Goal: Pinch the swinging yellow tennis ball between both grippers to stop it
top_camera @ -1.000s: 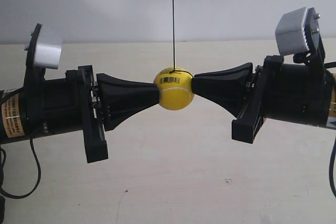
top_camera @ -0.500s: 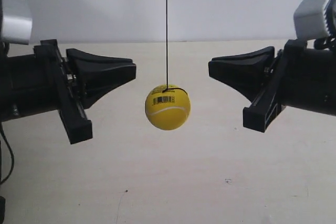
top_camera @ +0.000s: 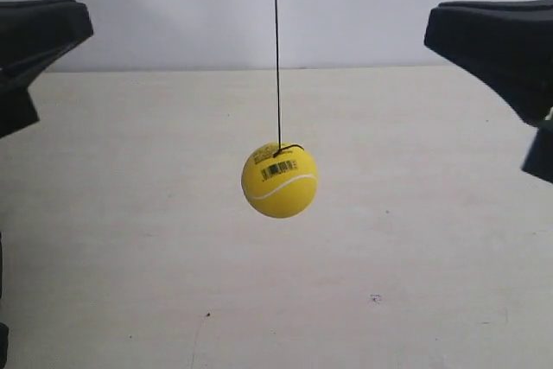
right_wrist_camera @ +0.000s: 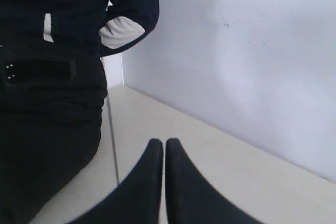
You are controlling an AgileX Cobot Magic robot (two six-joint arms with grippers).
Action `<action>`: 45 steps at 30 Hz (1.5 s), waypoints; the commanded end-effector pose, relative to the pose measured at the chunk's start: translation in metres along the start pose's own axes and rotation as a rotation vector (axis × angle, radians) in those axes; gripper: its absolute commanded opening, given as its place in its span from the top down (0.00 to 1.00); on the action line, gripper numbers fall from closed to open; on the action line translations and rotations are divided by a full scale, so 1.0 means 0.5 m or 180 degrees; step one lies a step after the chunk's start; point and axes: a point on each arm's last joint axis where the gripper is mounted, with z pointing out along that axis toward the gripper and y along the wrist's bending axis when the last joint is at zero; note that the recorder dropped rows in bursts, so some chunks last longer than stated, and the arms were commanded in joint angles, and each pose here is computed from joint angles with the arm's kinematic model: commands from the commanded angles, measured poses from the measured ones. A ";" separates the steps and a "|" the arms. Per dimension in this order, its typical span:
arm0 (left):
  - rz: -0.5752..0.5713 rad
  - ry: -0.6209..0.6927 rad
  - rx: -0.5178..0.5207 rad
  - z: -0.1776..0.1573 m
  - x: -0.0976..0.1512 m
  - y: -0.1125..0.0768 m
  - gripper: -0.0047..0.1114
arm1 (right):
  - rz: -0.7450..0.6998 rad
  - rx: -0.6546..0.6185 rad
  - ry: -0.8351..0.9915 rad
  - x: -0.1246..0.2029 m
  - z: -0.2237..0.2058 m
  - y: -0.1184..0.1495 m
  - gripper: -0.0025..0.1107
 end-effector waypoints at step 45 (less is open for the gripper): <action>0.0119 -0.1968 0.0190 -0.315 -0.058 -0.087 0.92 | -0.0673 0.0060 -0.1121 -0.083 -0.207 0.135 0.98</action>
